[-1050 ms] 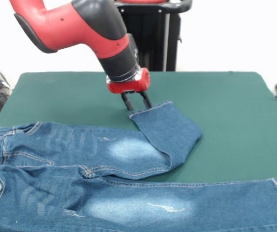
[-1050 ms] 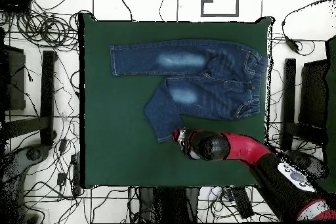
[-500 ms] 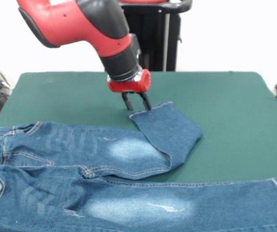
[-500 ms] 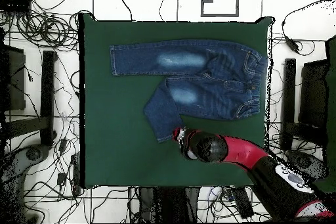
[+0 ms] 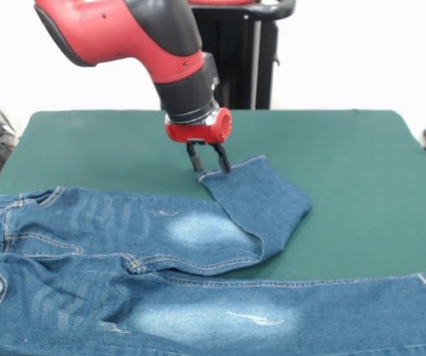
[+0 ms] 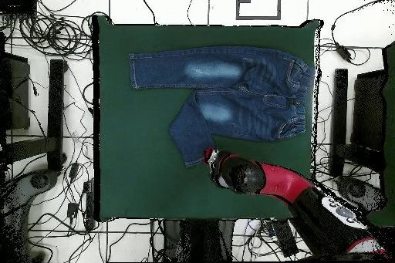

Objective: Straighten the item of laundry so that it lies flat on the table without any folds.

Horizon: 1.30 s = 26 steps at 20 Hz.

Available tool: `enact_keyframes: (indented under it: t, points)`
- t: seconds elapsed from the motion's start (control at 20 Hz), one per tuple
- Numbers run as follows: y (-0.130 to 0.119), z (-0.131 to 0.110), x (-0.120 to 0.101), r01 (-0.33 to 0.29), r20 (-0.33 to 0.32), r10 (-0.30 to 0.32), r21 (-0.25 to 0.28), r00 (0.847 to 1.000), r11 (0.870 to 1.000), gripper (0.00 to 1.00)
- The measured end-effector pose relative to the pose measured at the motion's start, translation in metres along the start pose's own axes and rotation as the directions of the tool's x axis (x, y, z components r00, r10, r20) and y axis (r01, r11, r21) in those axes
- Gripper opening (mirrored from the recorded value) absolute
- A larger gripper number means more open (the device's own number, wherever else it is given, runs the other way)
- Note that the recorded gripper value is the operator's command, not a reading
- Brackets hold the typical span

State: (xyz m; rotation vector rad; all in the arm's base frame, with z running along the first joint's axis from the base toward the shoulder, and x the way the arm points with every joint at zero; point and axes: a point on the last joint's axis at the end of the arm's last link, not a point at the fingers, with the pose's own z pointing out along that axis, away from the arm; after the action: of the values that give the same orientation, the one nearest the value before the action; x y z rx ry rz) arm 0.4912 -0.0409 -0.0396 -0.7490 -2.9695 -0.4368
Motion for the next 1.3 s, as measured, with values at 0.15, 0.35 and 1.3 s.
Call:
enact_keyframes:
  t: [0.15, 0.35, 1.3]
  points:
    - [0.001, 0.000, 0.002, -0.003, 0.014, 0.003, 0.009, 1.000, 1.000, 1.00]
    - [0.006, 0.002, 0.006, -0.010, 0.050, 0.008, 0.041, 0.999, 0.999, 1.00]
    - [0.024, 0.003, 0.005, -0.148, 0.304, 0.091, 0.172, 0.948, 0.974, 0.00]
